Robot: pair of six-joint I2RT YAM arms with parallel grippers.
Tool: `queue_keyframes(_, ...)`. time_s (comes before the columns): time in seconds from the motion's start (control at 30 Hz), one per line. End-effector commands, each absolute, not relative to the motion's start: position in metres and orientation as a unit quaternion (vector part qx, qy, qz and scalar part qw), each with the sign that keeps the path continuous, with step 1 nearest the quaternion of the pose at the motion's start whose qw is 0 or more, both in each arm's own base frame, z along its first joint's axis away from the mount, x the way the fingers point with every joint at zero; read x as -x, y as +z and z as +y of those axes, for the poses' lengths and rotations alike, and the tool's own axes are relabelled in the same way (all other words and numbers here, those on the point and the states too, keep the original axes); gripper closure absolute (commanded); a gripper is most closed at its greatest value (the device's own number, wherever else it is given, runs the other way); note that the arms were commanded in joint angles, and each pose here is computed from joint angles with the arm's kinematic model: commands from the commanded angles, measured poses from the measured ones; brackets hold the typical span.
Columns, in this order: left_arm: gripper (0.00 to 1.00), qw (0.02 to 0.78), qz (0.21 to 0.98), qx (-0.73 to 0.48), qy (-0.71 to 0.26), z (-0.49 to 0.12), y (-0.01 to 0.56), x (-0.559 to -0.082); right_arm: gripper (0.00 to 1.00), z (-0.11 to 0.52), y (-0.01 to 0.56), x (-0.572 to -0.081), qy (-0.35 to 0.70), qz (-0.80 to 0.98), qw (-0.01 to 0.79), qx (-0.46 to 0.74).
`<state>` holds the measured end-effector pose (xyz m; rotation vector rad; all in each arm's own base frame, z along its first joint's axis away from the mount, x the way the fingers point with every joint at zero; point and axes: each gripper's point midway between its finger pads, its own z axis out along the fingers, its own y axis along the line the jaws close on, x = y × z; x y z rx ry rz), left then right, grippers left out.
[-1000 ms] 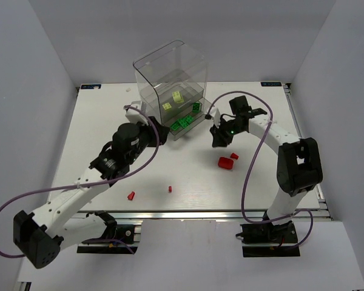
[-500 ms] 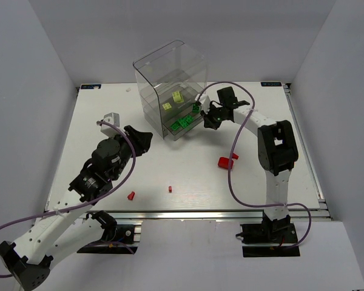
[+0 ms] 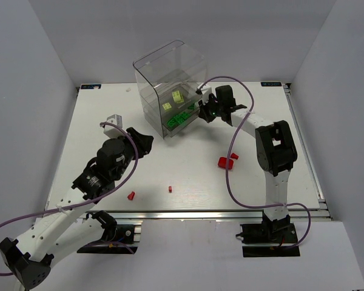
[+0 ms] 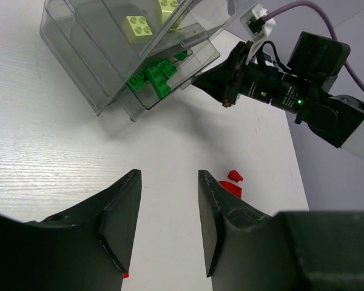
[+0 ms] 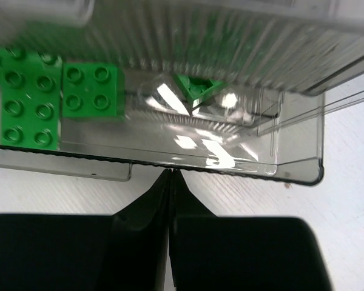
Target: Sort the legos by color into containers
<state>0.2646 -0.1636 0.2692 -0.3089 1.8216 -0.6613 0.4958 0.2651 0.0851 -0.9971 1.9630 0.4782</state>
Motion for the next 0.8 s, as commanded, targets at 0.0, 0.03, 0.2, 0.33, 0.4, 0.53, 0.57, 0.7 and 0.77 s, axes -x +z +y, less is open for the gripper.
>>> queue_keyframes(0.0,0.48,0.555,0.772,0.136,-0.277,-0.162,0.269,-0.264,1.00,0.288,0.127,-0.508,0.247,0.767,0.485,0.340)
queue_keyframes(0.03,0.48,0.555,0.772,0.139,-0.278,-0.162,0.269,-0.264,1.00,0.290,0.127,-0.507,0.261,0.773,0.481,0.320)
queue_keyframes(0.2,0.48,0.552,0.774,0.146,-0.275,-0.160,0.268,-0.263,1.00,0.301,0.127,-0.507,0.302,0.777,0.478,0.277)
queue_keyframes(0.33,0.48,0.551,0.775,0.149,-0.271,-0.157,0.271,-0.262,1.00,0.307,0.126,-0.505,0.322,0.761,0.501,0.256)
queue_keyframes(0.4,0.47,0.551,0.776,0.150,-0.268,-0.156,0.273,-0.262,1.00,0.309,0.121,-0.505,0.329,0.763,0.500,0.245)
queue_keyframes(0.53,0.47,0.550,0.779,0.151,-0.262,-0.155,0.274,-0.263,1.00,0.315,0.117,-0.510,0.344,0.769,0.493,0.218)
queue_keyframes(0.57,0.47,0.549,0.779,0.152,-0.261,-0.155,0.274,-0.263,1.00,0.315,0.116,-0.512,0.347,0.770,0.492,0.211)
queue_keyframes(0.7,0.47,0.546,0.781,0.154,-0.263,-0.157,0.273,-0.265,1.00,0.321,0.119,-0.514,0.374,0.763,0.493,0.188)
queue_keyframes(0.77,0.47,0.543,0.783,0.154,-0.262,-0.158,0.271,-0.265,1.00,0.322,0.122,-0.516,0.382,0.758,0.496,0.183)
